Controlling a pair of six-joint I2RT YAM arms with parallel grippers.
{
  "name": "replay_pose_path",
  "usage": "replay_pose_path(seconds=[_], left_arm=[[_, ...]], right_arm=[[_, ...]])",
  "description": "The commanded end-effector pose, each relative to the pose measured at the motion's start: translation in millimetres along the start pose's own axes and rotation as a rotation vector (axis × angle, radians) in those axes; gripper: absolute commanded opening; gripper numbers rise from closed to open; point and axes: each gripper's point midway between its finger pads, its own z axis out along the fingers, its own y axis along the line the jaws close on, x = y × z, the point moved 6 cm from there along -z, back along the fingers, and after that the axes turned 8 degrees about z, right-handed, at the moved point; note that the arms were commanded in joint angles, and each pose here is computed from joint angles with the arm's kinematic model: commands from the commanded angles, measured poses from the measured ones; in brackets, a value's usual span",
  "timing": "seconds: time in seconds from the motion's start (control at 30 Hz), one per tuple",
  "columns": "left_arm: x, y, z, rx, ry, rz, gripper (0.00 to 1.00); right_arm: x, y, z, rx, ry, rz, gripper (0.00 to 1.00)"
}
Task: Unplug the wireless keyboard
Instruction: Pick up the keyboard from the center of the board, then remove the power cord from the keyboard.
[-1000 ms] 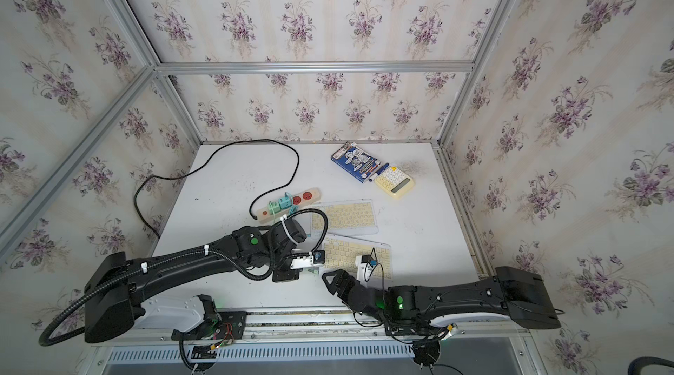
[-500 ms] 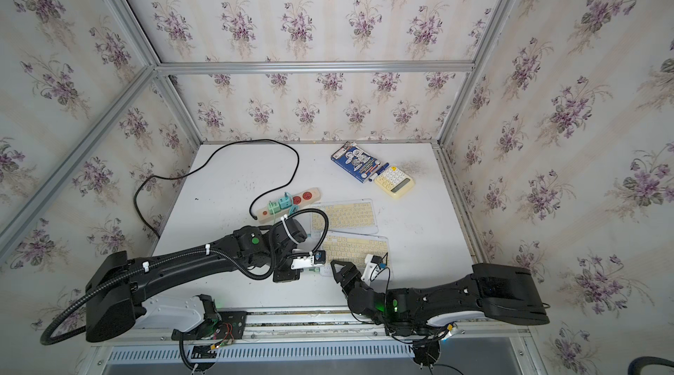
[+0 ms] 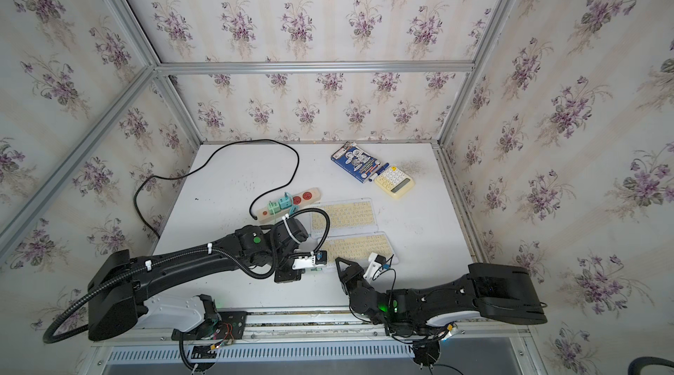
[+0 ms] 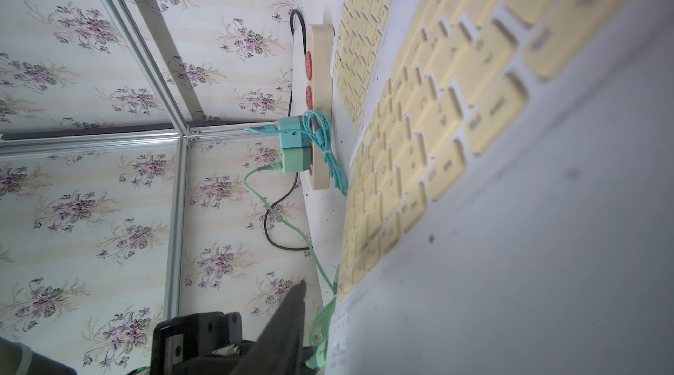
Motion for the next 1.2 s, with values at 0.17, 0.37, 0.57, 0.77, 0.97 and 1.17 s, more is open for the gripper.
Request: replay_pose_path(seconds=[0.17,0.37,0.57,0.77,0.97,1.17], left_arm=[[-5,-1,-2,0.025,-0.029,0.016,0.0],[-7,-1,-4,0.02,-0.035,0.015,0.18],[-9,2,-11,-0.018,-0.06,0.008,0.5],[-21,32,-50,-0.18,-0.147,-0.195,0.73],[-37,36,-107,-0.278,-0.339,-0.244,0.77],[-42,24,-129,-0.259,-0.471,-0.283,0.77]], right_arm=[[-4,7,-1,-0.02,-0.055,0.016,0.24],[-5,8,-1,-0.016,-0.065,0.011,0.03],[-6,15,-3,-0.043,-0.079,-0.026,0.0],[-8,51,-14,-0.142,-0.115,-0.216,0.0],[-9,105,-37,-0.263,-0.147,-0.428,0.0],[0,145,-52,-0.427,-0.162,-0.604,0.0]])
